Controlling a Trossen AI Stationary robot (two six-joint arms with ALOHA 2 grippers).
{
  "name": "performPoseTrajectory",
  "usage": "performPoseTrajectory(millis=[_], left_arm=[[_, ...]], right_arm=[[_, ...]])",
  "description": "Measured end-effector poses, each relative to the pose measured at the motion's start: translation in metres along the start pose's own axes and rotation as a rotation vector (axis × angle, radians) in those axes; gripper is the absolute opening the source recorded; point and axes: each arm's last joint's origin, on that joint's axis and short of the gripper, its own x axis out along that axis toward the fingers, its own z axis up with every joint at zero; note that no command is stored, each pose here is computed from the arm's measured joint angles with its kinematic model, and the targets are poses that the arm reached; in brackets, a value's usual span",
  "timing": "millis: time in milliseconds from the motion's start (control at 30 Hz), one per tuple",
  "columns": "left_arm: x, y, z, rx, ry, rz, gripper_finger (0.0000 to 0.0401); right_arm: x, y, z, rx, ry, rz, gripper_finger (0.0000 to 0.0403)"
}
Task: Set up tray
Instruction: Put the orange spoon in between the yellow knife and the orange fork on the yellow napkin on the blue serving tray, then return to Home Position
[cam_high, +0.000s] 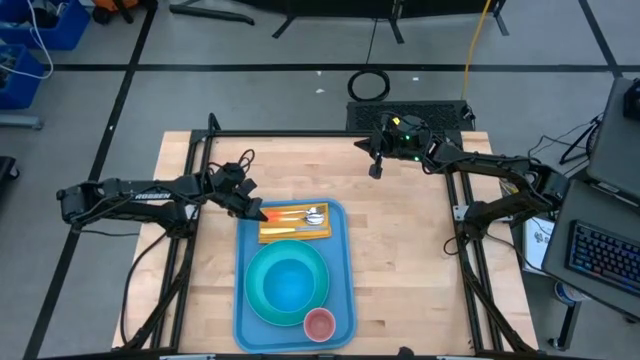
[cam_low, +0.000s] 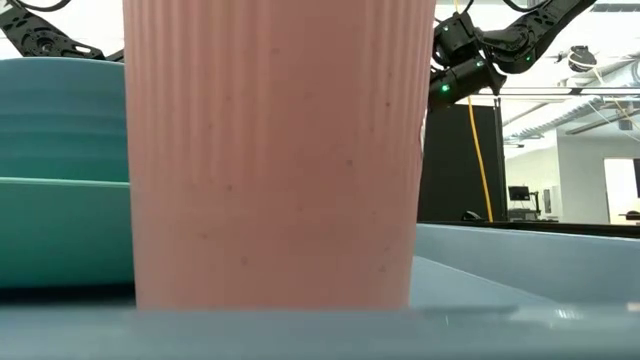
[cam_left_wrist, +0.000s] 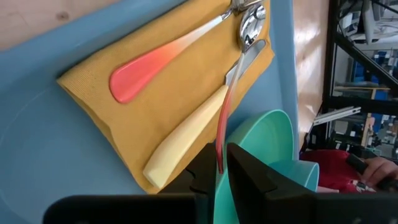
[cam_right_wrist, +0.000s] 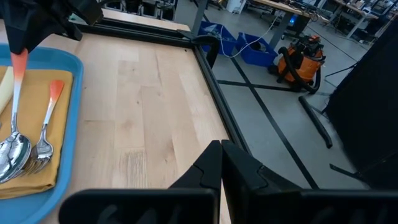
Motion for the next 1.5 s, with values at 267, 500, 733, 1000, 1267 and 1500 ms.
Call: performPoseTrajectory(millis=[267, 500, 733, 1000, 1267, 1500], left_arm=[[0.0007, -0.0005, -0.0012, -0.030, 0.009, -0.001, 0.0042], [0.0015, 0.0024, -0.0048, -0.065, 0.032, 0.037, 0.0043], [0.0015, 0.0031, -0.0047, -0.065, 0.019, 0.050, 0.0057], [0.0014, 0.0038, -0.0047, -0.061, 0.011, 0.062, 0.0136], [0.0014, 0.0039, -0.0044, -0.064, 0.001, 0.068, 0.0208], [0.0014, 0.0039, -0.0042, -0.022, -0.003, 0.070, 0.0255]], right_arm=[[0.0000, 0.0001, 0.0000, 0.000, 0.000, 0.000, 0.0000], [0.0000, 0.0001, 0.0000, 0.000, 0.000, 0.000, 0.0000], [0.0000, 0.0001, 0.0001, 0.000, -0.001, 0.002, 0.0000], [0.0000, 0.0002, 0.0001, 0.000, -0.001, 0.002, 0.0000], [0.0000, 0.0002, 0.0001, 0.000, -0.001, 0.003, 0.0000], [0.0000, 0.0002, 0.0002, 0.000, -0.002, 0.003, 0.0000]])
